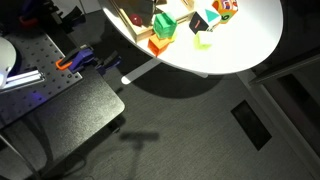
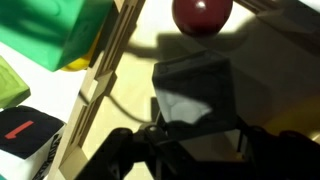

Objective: Remove the grey block from the crate and put it on the table

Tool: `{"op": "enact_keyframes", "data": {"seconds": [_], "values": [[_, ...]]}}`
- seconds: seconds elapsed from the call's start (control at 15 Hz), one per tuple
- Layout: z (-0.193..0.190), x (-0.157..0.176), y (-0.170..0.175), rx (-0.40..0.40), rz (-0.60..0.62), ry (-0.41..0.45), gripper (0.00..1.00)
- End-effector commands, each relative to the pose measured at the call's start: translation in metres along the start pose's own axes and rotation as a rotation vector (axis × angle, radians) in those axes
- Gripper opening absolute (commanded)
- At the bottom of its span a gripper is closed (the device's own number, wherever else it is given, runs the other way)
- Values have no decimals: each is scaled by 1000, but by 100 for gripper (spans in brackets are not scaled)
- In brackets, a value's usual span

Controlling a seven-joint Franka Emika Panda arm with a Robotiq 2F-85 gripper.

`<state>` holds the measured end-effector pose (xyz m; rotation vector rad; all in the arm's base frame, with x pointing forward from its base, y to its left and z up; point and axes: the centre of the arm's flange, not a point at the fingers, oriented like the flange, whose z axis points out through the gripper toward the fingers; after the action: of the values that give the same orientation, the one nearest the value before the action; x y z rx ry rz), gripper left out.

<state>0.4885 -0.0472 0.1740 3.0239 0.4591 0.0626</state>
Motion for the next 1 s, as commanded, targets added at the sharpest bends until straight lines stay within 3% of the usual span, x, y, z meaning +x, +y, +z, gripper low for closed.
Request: {"op": "enact_keyframes", "data": {"seconds": [0.0, 0.93], "values": [[-23, 8, 12, 8, 58, 15, 32], [-66, 17, 108, -5, 398, 124, 32]]}}
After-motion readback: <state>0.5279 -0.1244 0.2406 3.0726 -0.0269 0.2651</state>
